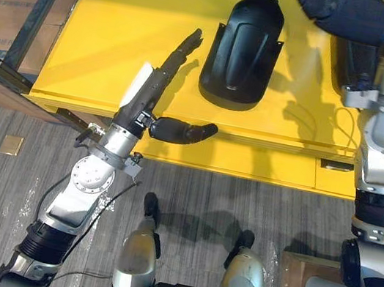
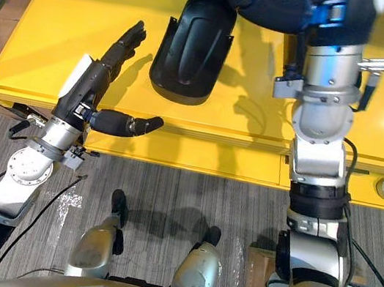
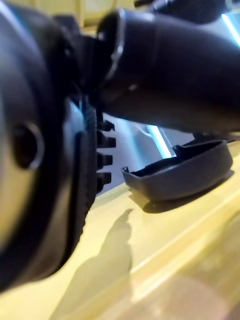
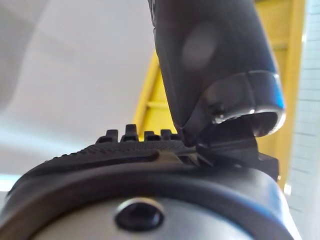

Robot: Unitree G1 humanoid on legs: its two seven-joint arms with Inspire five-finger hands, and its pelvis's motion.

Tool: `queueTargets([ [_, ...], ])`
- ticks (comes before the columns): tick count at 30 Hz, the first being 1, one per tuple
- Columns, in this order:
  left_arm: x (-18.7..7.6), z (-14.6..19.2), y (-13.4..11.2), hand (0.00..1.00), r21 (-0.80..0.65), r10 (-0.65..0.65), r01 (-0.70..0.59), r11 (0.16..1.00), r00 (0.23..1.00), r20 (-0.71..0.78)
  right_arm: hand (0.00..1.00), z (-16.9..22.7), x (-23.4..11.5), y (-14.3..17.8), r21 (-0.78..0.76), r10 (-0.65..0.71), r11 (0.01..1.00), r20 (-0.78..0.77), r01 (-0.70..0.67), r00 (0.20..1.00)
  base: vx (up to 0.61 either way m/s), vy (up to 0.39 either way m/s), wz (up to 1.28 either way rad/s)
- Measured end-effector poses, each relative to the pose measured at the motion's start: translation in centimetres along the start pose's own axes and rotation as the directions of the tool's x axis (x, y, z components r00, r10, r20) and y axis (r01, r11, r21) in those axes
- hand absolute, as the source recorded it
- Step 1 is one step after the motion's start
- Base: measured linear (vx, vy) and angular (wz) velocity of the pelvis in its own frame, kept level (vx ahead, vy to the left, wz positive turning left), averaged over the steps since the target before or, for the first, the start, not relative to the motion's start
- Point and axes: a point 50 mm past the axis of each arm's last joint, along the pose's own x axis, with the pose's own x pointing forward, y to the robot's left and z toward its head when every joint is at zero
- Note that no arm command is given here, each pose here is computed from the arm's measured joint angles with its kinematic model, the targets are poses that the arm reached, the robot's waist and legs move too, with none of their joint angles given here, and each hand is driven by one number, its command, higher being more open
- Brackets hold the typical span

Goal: Walk over and take three plastic housings, then place them on the shelf

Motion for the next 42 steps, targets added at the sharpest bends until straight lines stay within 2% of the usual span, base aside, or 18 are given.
queueTargets([
  [3,-0.3,-0.4,-0.1,1.00,0.039,0.001,0.000,0.999,0.999,-0.034,1.00,0.7,-2.9,-0.6,-0.018,0.001,1.000,-0.060,-0.002,0.998,-0.02,-0.011,-0.17],
  [6,-1.4,-1.3,-0.2,1.00,0.106,0.054,-0.043,0.993,0.994,-0.097,1.00,0.3,-6.6,-1.1,-0.033,-0.009,0.999,-0.215,0.002,0.977,-0.01,0.001,-0.16],
  [8,-2.1,-2.4,-0.1,1.00,0.159,0.102,-0.078,0.984,0.983,-0.151,1.00,-0.4,-9.6,-2.0,-0.070,-0.051,0.997,-0.358,0.028,0.932,0.01,0.011,-0.29],
  [12,-3.1,-3.4,0.3,1.00,0.191,0.206,-0.167,0.967,0.956,-0.208,1.00,-0.4,-13.2,-3.3,-0.093,-0.131,0.991,-0.496,0.097,0.858,0.03,0.003,-0.31],
  [14,-3.4,-3.5,0.4,1.00,0.187,0.276,-0.238,0.953,0.938,-0.211,1.00,-0.2,-15.1,-4.0,-0.091,-0.201,0.979,-0.558,0.182,0.805,0.03,-0.010,-0.15],
  [16,-3.8,-3.6,0.4,1.00,0.180,0.366,-0.331,0.926,0.905,-0.217,1.00,0.2,-17.5,-3.9,-0.087,-0.269,0.957,-0.631,0.278,0.728,0.03,-0.015,-0.16],
  [19,-4.0,-3.5,0.3,1.00,0.195,0.467,-0.432,0.881,0.861,-0.203,1.00,0.9,-20.0,-3.3,-0.089,-0.281,0.946,-0.707,0.312,0.649,0.01,-0.008,-0.18],
  [24,-2.9,-3.6,1.4,1.00,0.229,0.573,-0.536,0.813,0.805,-0.152,1.00,0.9,-20.4,-2.2,-0.037,-0.249,0.945,-0.728,0.325,0.638,0.01,-0.010,-0.02],
  [30,-0.4,-2.6,2.9,1.00,0.208,0.648,-0.626,0.751,0.760,-0.055,1.00,1.5,-18.5,0.2,0.150,-0.168,0.919,-0.689,0.366,0.705,0.00,-0.007,0.06],
  [37,1.1,-1.7,2.8,1.00,0.163,0.640,-0.630,0.759,0.768,-0.011,1.00,1.4,-17.0,3.3,0.287,-0.091,0.887,-0.660,0.363,0.746,0.03,-0.022,0.16],
  [42,2.1,-1.2,2.3,1.00,0.138,0.600,-0.595,0.792,0.800,0.009,1.00,1.0,-16.5,4.3,0.308,-0.089,0.871,-0.667,0.382,0.740,0.01,-0.018,0.10],
])
